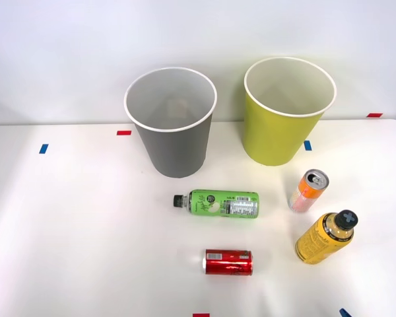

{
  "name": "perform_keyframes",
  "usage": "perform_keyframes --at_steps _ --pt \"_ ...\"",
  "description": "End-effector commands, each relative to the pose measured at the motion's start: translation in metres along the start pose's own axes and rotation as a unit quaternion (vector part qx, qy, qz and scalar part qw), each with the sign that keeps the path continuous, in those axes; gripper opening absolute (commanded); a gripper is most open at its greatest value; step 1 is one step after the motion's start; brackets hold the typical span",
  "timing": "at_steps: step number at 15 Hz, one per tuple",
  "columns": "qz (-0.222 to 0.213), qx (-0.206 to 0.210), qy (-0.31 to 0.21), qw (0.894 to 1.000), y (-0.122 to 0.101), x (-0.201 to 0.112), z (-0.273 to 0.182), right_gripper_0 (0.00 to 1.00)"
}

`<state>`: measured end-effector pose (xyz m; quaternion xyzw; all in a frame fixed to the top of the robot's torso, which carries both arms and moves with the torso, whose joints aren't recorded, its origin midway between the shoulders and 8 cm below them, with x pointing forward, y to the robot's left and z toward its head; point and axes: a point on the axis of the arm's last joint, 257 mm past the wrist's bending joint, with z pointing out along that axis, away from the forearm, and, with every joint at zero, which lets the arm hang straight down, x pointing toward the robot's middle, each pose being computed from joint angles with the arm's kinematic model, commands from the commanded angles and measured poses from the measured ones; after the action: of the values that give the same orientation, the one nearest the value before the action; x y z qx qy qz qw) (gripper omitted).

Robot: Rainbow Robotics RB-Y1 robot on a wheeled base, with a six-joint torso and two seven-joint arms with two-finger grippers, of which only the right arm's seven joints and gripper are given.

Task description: Put cans in the gray bin, plastic bottles in the light green bin

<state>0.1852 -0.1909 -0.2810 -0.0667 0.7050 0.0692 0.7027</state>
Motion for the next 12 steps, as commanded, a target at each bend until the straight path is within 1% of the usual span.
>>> perform_keyframes --at_steps 1,4,5,6,7,8,9,12 --pt "0.000 0.000 0.000 1.000 0.000 0.000 0.000 1.00" --pt "0.000 0.000 0.000 1.000 0.000 0.000 0.000 1.00" --pt "0.000 0.005 0.007 1.000 -0.001 0.013 0.007 1.00" --pt "-0.001 0.011 -0.007 1.000 -0.003 0.008 0.011 1.00" --pt "0.002 0.022 -0.037 0.999 -0.006 -0.007 0.017 1.00" --pt "0.007 0.031 -0.054 0.998 -0.011 -0.014 0.021 1.00" --pt "0.014 0.050 -0.070 0.996 -0.021 -0.022 0.027 1.00" --pt "0.005 0.069 -0.099 0.993 -0.039 -0.036 0.030 1.00"
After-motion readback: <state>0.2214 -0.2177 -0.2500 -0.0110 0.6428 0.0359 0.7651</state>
